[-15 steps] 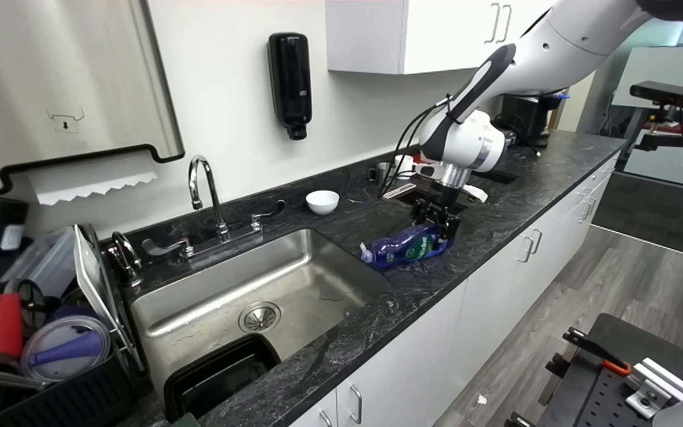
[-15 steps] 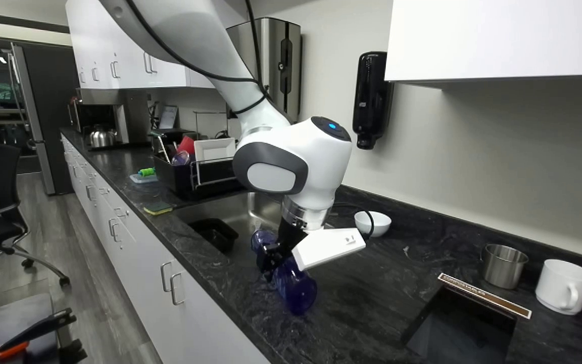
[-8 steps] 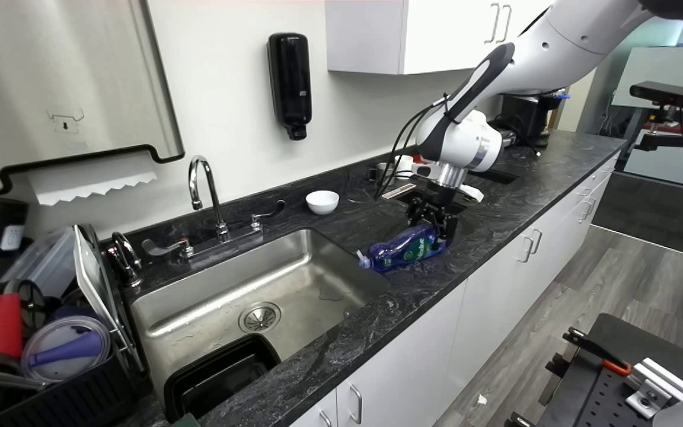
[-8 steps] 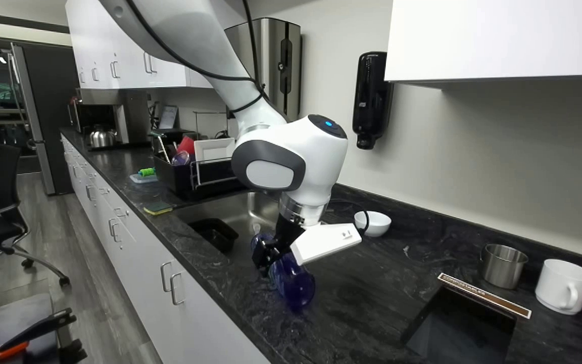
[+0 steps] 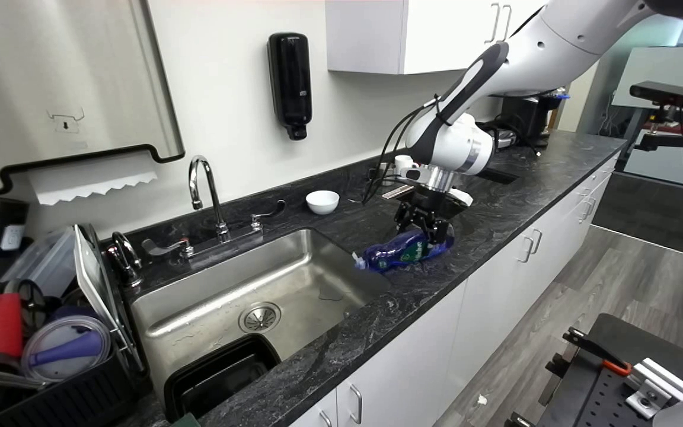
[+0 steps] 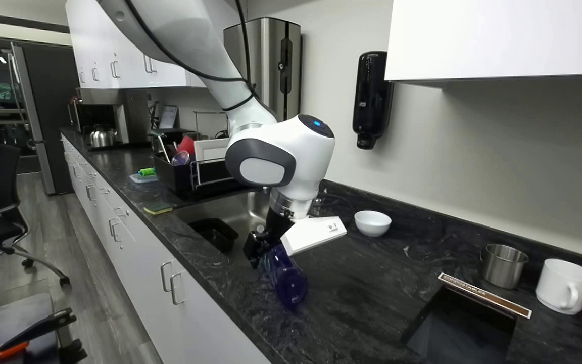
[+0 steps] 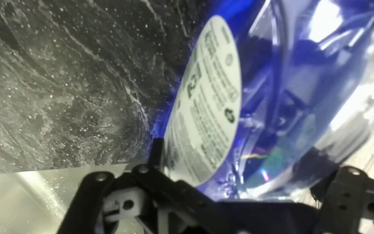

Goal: Pour some of the soap in the sink

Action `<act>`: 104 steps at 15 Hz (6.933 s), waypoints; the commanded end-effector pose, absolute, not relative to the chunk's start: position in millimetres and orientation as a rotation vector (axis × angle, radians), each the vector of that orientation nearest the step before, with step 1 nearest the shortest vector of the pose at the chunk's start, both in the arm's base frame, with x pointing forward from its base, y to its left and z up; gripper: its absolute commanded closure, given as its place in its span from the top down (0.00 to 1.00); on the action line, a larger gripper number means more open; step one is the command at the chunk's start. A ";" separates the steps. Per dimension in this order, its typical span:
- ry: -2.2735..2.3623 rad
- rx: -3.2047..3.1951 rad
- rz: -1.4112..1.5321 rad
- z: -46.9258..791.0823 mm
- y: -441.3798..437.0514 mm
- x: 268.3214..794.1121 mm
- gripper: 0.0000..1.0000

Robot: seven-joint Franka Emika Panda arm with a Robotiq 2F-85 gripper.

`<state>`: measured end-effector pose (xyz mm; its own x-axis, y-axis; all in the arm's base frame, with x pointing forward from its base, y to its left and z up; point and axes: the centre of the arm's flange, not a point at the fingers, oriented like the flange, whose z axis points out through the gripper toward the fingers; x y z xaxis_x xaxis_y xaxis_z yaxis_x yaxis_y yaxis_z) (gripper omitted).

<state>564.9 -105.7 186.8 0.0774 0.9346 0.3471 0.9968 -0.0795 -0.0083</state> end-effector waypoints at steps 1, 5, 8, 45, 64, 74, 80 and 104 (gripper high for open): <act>-1.970 -2.094 -0.322 169.7 -97.2 559.0 1.00; -1.990 -2.080 -0.305 171.2 -87.8 560.2 1.00; -1.996 -2.091 -0.265 173.3 -83.9 562.6 1.00; -1.812 -2.142 -0.270 177.0 -52.1 587.1 0.40; -1.459 -2.292 -0.729 210.9 -89.6 596.2 0.34; -1.618 -2.199 -0.834 217.0 -103.9 587.0 0.34; -1.479 -2.255 -0.894 220.7 -112.1 588.2 0.34; -1.156 -2.279 -1.087 237.7 -130.4 584.7 0.34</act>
